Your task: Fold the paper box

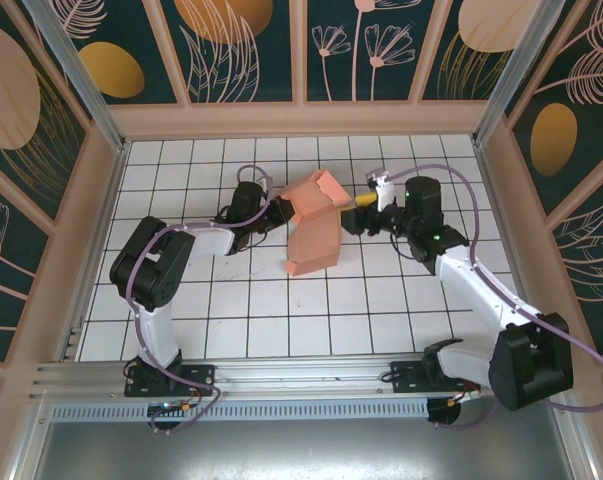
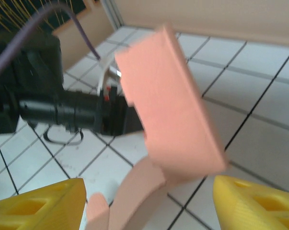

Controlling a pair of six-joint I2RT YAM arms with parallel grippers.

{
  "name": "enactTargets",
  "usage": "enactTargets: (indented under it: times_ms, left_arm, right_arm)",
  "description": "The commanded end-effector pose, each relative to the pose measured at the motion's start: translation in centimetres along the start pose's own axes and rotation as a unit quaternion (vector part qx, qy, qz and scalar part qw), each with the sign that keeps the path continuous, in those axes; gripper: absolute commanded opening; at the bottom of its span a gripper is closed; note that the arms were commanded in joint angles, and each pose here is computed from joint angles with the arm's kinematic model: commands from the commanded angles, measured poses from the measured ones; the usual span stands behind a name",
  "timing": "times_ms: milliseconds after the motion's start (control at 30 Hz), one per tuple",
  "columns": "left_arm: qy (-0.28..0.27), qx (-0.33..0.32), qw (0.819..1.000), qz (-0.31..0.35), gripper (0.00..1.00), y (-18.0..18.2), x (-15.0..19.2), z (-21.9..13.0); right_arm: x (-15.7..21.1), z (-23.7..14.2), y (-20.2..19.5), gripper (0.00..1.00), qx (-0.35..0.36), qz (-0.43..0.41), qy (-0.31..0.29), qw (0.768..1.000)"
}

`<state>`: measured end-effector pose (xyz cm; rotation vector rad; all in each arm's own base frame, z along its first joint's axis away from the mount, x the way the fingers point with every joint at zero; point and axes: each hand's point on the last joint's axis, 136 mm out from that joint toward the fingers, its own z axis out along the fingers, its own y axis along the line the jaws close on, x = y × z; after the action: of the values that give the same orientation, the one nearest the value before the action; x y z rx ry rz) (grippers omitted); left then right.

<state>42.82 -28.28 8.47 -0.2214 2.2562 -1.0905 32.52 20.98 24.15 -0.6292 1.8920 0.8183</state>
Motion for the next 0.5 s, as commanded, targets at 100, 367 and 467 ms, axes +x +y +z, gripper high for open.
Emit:
enactTargets:
  times_ms: [100, 367, 467]
  left_arm:
    - [-0.015, 0.02, 1.0, 0.016, 0.0, -1.4, -1.3, -0.6]
    - [-0.016, 0.021, 0.999, 0.021, 0.0, -1.3, -1.3, -0.6]
    - [-0.016, 0.019, 0.999, 0.022, 0.0, -1.3, -1.4, -0.5]
  right_arm:
    - [-4.5, 2.1, -2.5, 0.66, 0.017, 0.02, -0.009, 1.0]
    - [-3.7, 5.5, -3.8, 0.48, -0.009, 0.012, 0.049, 0.999]
    - [-3.0, 6.4, -3.3, 0.46, -0.026, 0.01, 0.069, 0.997]
